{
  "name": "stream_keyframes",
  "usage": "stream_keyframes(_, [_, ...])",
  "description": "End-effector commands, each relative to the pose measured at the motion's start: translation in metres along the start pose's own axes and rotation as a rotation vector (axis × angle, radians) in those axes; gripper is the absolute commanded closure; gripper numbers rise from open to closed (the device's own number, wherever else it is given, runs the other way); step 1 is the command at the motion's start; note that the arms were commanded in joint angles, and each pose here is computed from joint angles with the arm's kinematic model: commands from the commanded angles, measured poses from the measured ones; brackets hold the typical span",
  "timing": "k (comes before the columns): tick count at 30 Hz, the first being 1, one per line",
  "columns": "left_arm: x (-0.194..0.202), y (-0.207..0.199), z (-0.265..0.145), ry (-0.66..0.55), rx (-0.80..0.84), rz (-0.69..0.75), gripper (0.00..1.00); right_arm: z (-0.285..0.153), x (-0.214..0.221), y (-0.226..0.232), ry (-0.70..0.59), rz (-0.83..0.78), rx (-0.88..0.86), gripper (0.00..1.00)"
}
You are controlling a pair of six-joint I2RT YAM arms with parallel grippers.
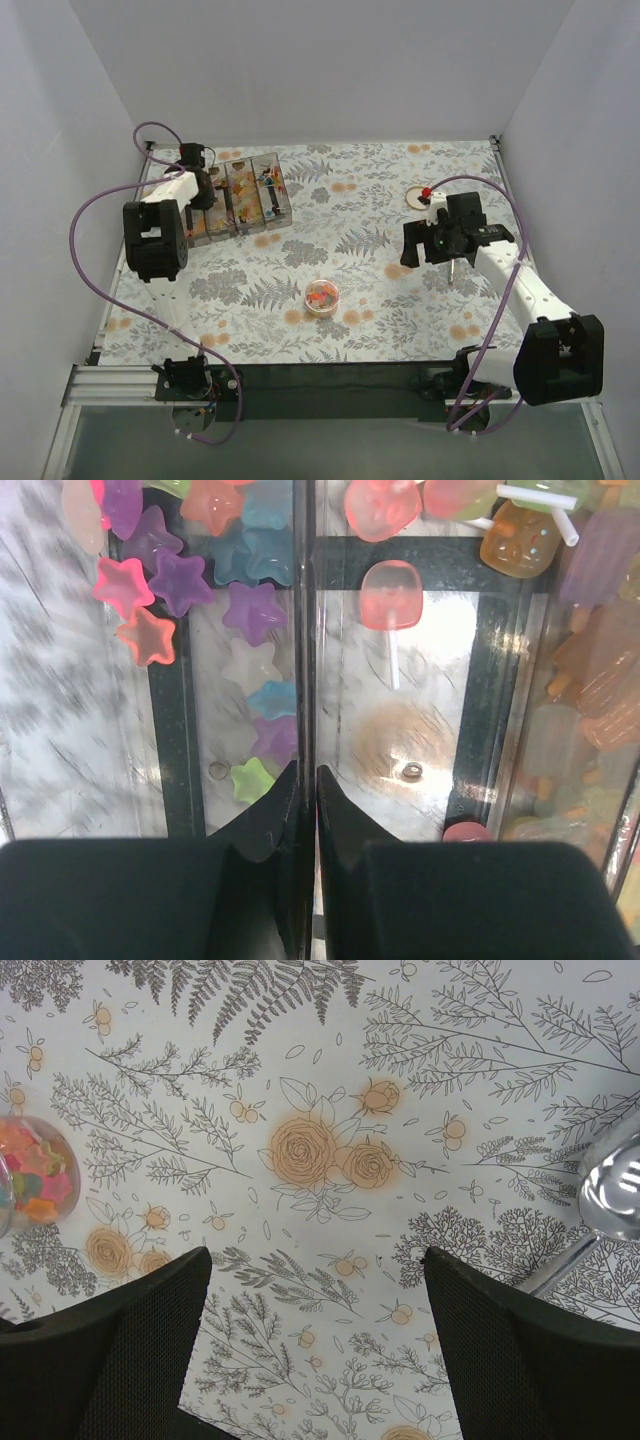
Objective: Pack the candies
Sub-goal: Move the storage box to the center of the board.
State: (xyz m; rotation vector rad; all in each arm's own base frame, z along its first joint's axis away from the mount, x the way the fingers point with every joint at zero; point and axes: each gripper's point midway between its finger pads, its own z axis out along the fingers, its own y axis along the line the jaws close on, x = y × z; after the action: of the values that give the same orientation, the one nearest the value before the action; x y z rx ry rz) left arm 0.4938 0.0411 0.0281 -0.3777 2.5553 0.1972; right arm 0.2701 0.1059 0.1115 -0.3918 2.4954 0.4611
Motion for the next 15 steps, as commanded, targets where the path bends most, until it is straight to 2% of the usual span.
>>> stream_keyframes(1, [-0.034, 0.028, 0.010, -0.083, -0.016, 0.181, 1.00, -0.003, -0.023, 0.006, -0.040, -0.037, -0.031, 0.07])
stream_keyframes(4, [-0.025, 0.033, 0.019, -0.048, 0.000, 0.253, 1.00, 0.001, -0.037, -0.003, -0.048, -0.032, 0.014, 0.07])
stream_keyframes(8, [-0.006, 0.046, 0.021, -0.001, 0.005, 0.280, 1.00, 0.007, -0.074, -0.032, -0.109, 0.013, 0.169, 0.07])
stream_keyframes(11, [-0.002, 0.048, 0.011, -0.014, 0.055, 0.279, 1.00, 0.018, -0.111, -0.061, -0.165, 0.087, 0.301, 0.08])
stream_keyframes(15, [-0.008, 0.047, 0.002, -0.056, 0.069, 0.245, 1.00, 0.037, -0.140, -0.083, -0.189, 0.207, 0.347, 0.10])
